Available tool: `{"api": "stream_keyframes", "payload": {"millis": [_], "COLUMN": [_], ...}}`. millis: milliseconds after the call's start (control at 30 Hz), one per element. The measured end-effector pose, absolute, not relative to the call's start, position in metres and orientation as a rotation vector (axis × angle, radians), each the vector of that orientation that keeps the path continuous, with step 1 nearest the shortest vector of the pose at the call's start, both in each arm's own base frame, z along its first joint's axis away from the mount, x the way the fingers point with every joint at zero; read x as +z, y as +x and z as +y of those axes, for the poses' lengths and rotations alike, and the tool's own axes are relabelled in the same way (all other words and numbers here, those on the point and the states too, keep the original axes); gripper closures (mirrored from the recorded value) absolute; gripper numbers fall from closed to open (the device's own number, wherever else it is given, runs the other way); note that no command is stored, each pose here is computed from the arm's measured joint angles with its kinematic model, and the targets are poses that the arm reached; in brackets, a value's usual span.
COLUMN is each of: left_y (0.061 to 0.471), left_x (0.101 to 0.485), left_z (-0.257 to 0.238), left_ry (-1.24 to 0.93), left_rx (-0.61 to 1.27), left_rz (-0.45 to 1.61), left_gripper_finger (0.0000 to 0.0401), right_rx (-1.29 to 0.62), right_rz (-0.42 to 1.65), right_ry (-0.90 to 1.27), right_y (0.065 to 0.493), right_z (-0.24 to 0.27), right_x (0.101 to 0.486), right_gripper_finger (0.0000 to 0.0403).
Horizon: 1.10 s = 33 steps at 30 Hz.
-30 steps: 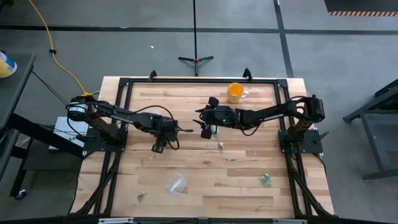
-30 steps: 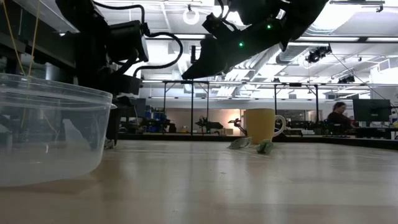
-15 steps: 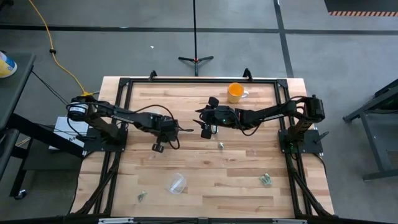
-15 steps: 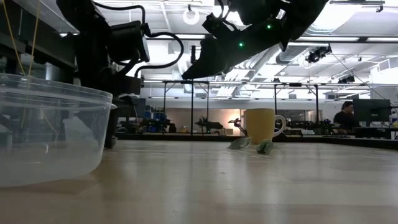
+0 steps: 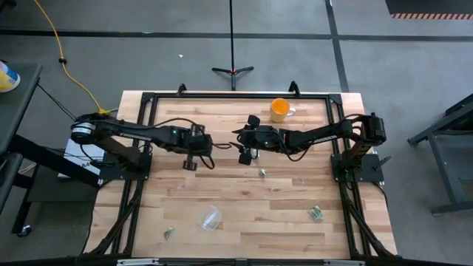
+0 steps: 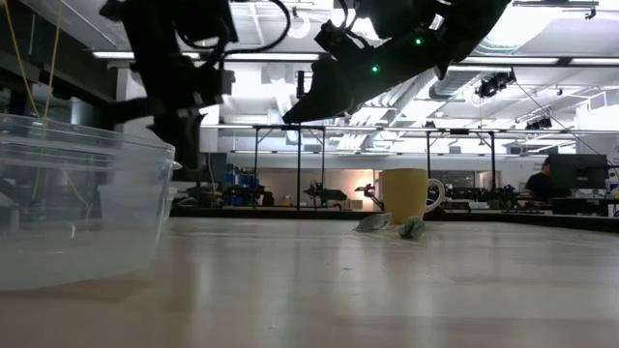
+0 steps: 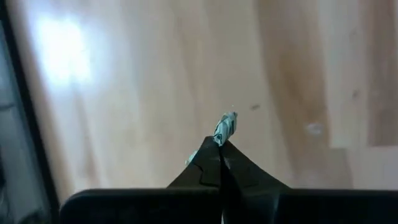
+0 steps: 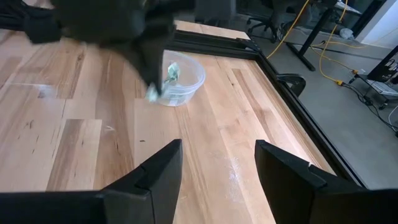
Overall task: Pick and place items into bin
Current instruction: Put the stevia packet into the top transparent bin
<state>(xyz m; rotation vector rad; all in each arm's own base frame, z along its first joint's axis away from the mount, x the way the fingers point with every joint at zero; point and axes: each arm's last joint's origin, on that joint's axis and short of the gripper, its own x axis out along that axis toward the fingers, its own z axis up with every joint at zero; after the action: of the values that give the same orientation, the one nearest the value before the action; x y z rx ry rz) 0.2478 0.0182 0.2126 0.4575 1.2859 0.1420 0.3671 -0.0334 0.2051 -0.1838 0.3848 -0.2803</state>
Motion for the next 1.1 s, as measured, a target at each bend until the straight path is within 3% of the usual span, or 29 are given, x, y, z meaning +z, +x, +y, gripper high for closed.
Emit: {"api": "stream_keyframes", "payload": {"millis": [233,467,867,967,1100], "left_y": [0.221,0.212,0.207,0.209,0.217], "left_x": [0.226,0.224,0.224,0.224,0.226], "left_z": [0.025,0.038,0.055,0.054,0.050], "left_ry": [0.363,0.201,0.087,0.057,0.074], "left_rx": [0.352,0.410,0.524,0.531,0.462], "left_rz": [1.373,1.442,1.446,1.426,1.271], "left_gripper_finger": [0.0366,0.0376,0.0166,0.0135,0.0123], "right_rx": [-0.280,-0.280,-0.279,-0.298,-0.465], "right_rz": [0.384,0.385,0.390,0.409,0.471], "right_ry": [-0.184,-0.184,-0.185,-0.170,-0.096], "right_y": [0.367,0.367,0.367,0.366,0.360], "right_z": [-0.033,-0.033,-0.033,-0.034,-0.037], "right_x": [0.205,0.205,0.205,0.203,0.198], "right_gripper_finger": [0.0210,0.0210,0.0210,0.0210,0.0210]}}
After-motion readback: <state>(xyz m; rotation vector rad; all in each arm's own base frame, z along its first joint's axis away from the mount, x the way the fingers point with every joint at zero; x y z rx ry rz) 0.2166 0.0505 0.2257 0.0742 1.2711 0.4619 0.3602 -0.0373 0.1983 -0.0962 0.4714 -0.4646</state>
